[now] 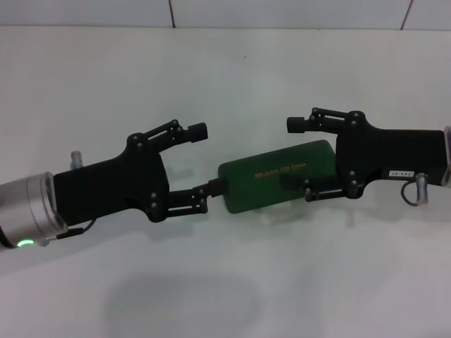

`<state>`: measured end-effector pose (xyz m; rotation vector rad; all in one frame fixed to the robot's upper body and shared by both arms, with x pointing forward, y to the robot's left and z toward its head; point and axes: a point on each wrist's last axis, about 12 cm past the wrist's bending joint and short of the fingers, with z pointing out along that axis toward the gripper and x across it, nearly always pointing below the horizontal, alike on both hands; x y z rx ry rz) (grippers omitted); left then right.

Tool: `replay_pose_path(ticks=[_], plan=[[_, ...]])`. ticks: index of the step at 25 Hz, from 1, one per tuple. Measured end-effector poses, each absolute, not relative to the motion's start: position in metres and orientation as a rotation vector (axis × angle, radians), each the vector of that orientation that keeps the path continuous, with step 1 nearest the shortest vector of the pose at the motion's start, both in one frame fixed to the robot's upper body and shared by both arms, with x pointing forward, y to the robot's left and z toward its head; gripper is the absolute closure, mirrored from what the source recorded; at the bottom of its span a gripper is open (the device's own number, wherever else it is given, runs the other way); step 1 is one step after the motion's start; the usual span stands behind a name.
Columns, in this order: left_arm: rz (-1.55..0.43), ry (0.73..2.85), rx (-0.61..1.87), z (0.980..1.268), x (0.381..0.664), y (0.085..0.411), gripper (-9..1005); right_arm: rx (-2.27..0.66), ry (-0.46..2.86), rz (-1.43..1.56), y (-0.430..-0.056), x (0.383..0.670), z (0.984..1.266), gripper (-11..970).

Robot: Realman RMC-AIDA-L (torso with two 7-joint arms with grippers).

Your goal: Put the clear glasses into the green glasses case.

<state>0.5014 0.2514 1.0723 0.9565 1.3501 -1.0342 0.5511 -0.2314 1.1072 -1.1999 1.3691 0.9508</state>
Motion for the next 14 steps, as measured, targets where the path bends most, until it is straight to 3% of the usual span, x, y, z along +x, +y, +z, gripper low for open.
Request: replay_pose_path(ticks=[3,14], plan=[[-1.025,1.349,0.946,1.0733,0.5026,0.2533,113,-1.192,1.384,0.932,-0.2326,0.5518,1.1045,95],[-1.004,1.333,0.953,1.0734,0.5028,0.2533,117,-1.184,1.39,0.93,-0.2307,0.5498,1.1007,96]])
